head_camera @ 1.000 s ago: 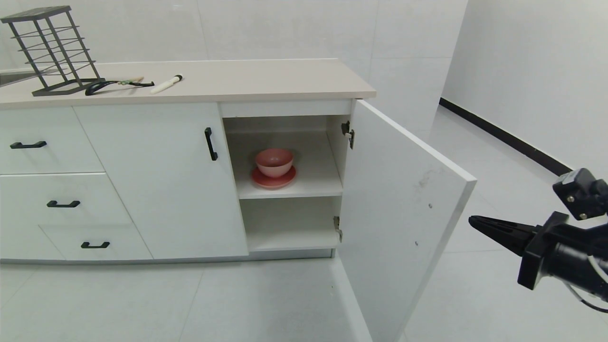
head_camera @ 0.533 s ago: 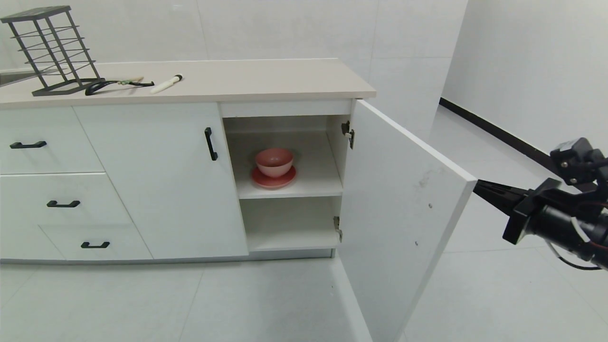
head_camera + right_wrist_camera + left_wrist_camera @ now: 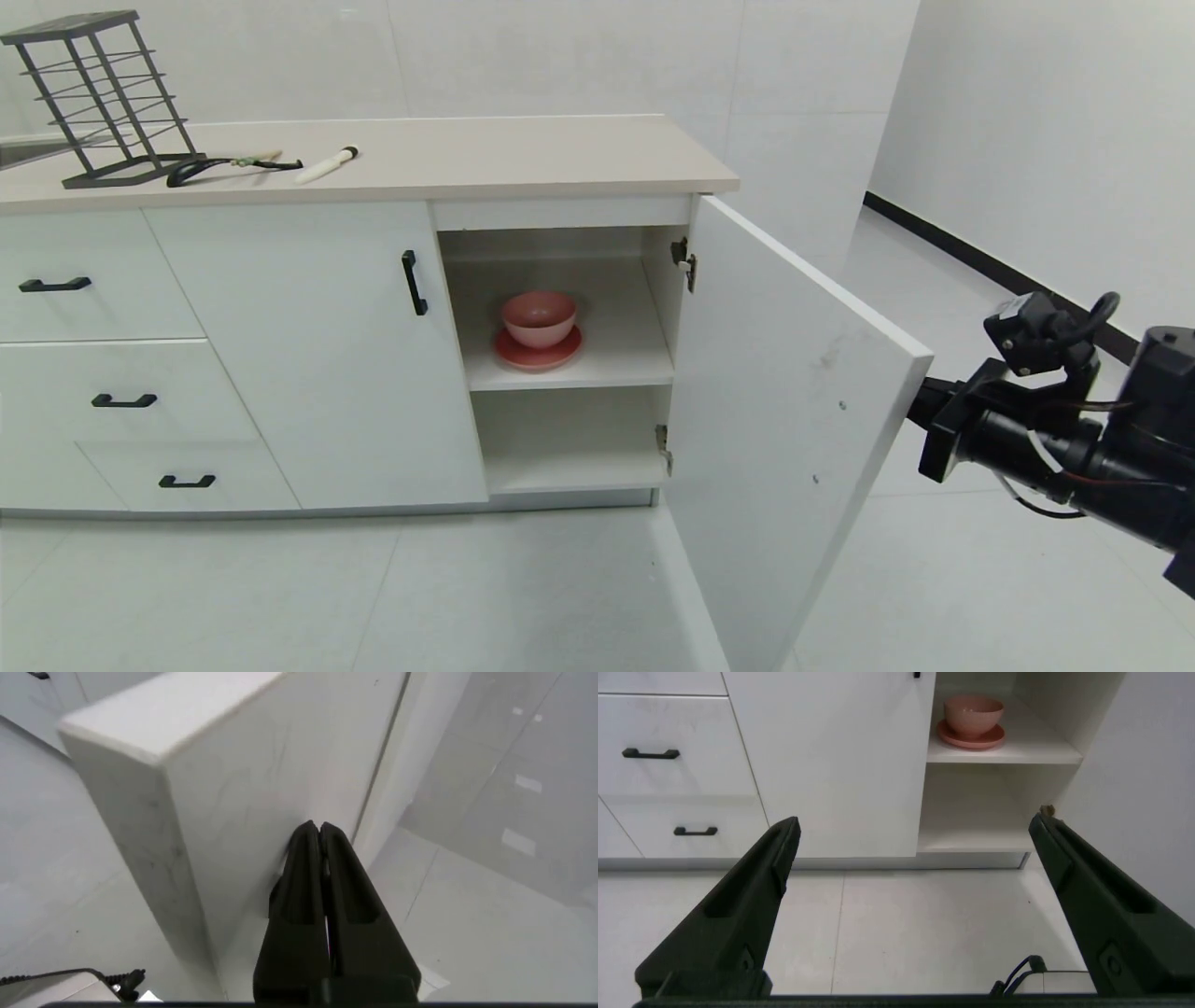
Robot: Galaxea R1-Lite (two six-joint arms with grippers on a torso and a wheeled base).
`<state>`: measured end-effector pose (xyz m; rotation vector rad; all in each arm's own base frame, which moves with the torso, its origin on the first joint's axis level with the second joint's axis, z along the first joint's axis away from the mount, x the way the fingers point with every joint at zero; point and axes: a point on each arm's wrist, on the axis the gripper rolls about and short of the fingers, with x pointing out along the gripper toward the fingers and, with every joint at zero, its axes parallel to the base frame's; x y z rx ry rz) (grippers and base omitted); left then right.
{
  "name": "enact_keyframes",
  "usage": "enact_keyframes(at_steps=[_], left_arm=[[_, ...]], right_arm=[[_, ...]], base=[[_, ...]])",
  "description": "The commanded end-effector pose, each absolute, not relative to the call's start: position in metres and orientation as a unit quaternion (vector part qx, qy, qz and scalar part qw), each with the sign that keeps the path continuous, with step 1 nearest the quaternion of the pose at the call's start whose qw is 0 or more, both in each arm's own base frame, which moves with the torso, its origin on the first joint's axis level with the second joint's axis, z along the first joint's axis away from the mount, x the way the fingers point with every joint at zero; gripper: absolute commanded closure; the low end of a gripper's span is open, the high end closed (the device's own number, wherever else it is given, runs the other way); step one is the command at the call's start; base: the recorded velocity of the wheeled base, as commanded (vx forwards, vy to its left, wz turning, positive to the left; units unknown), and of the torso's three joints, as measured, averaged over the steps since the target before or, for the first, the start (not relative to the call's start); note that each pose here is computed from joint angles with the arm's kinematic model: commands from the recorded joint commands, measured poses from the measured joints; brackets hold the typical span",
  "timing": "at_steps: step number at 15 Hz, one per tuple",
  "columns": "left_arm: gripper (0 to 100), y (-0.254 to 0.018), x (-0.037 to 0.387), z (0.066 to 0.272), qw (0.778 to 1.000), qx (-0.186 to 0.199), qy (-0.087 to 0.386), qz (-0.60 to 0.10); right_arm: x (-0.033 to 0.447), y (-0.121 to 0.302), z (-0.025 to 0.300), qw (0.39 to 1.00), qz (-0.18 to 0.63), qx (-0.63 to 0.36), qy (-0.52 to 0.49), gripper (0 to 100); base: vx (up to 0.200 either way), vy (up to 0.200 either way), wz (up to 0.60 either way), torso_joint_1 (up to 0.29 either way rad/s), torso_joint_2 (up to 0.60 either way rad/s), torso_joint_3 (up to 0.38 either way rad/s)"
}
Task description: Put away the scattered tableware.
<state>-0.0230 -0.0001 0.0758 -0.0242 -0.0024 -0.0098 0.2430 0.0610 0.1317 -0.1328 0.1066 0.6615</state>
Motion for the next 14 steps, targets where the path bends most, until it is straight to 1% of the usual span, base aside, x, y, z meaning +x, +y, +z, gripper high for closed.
enact_keyframes(at_steps=[1,6,10,14], left_arm=[[0,0.0,-0.023,0.075,1.0,-0.012,0.0,-0.005],[0,0.0,-0.023,0.076,1.0,-0.012,-0.001,-0.005],[0,0.0,-0.023,0.076,1.0,-0.015,-0.001,-0.005],[0,0.0,-0.023,0.076,1.0,-0.015,-0.001,-0.005]], right_arm=[[0.241,0.069,0.13,0.937,0.34,-0.066,0.055,100],[0.236,0.091,0.134,0.922,0.38,-0.067,0.037,100],[0.244,0.103,0.135,0.916,0.394,-0.067,0.031,100],[0.254,0.131,0.135,0.901,0.428,-0.066,0.021,100]], base=[[0.0,0.0,0.0,0.0,0.0,0.0],[0.0,0.0,0.0,0.0,0.0,0.0],[0.0,0.0,0.0,0.0,0.0,0.0],[0.0,0.0,0.0,0.0,0.0,0.0]])
